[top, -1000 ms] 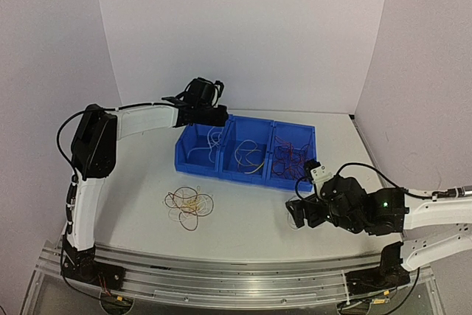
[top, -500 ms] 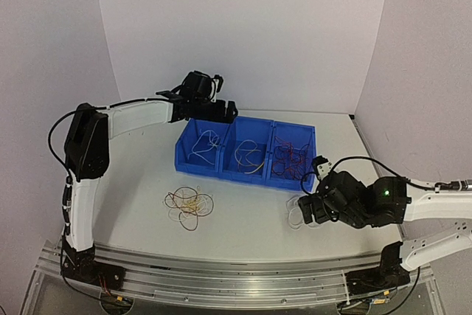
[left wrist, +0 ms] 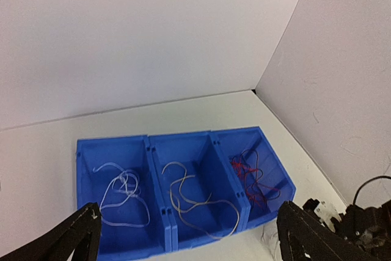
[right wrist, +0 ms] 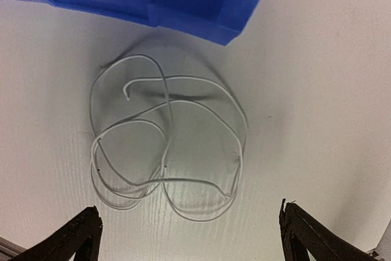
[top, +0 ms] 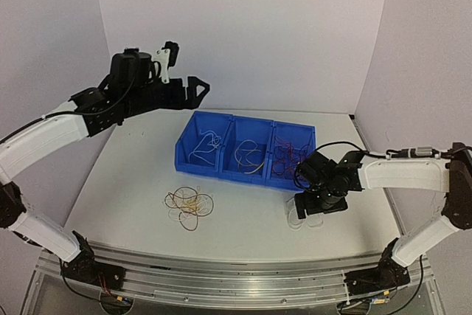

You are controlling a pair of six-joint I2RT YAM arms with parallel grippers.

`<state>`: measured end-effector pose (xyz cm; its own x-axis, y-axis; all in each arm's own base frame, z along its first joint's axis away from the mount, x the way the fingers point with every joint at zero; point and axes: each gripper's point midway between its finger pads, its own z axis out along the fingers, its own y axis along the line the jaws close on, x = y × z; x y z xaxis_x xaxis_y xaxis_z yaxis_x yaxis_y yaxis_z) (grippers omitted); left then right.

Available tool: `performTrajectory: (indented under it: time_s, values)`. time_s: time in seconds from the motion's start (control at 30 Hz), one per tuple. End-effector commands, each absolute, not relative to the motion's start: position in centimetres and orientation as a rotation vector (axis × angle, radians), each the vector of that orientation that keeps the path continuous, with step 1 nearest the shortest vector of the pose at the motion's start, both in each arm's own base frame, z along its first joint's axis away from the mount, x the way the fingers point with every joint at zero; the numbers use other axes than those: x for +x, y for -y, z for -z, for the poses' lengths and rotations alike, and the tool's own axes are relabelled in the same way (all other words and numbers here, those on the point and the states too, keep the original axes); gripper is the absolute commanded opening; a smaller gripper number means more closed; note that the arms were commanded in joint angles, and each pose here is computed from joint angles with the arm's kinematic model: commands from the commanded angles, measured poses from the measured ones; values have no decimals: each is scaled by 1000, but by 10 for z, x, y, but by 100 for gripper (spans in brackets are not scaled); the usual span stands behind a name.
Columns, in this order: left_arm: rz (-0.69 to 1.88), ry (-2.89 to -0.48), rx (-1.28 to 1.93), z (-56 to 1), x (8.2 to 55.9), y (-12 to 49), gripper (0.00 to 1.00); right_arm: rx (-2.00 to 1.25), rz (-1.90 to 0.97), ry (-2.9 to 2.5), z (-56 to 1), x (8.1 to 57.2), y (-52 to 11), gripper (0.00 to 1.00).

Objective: Untangle the cables

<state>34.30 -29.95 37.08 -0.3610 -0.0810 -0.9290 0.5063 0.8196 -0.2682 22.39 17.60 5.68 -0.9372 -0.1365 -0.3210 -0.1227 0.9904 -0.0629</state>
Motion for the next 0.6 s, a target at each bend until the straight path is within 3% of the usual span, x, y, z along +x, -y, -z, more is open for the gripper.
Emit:
performTrajectory:
  time_s: [0.0,0.17,0.37,0.5,0.57]
  values:
    - [560,-2097,183,-282,310,254,100,-166,6,-2888,-46,225,-196,98]
    - [511,-2284,58,-213,274,218,100,-167,31,-2895,-32,232,-201,98]
    - [474,-2368,-47,-178,253,194,100,-136,27,-2884,-9,236,-204,93]
    - [502,-2363,-70,-174,248,191,100,-108,61,-2859,0,240,-199,80]
    - [498,-2371,-81,-169,247,190,100,-100,75,-2852,2,241,-196,69]
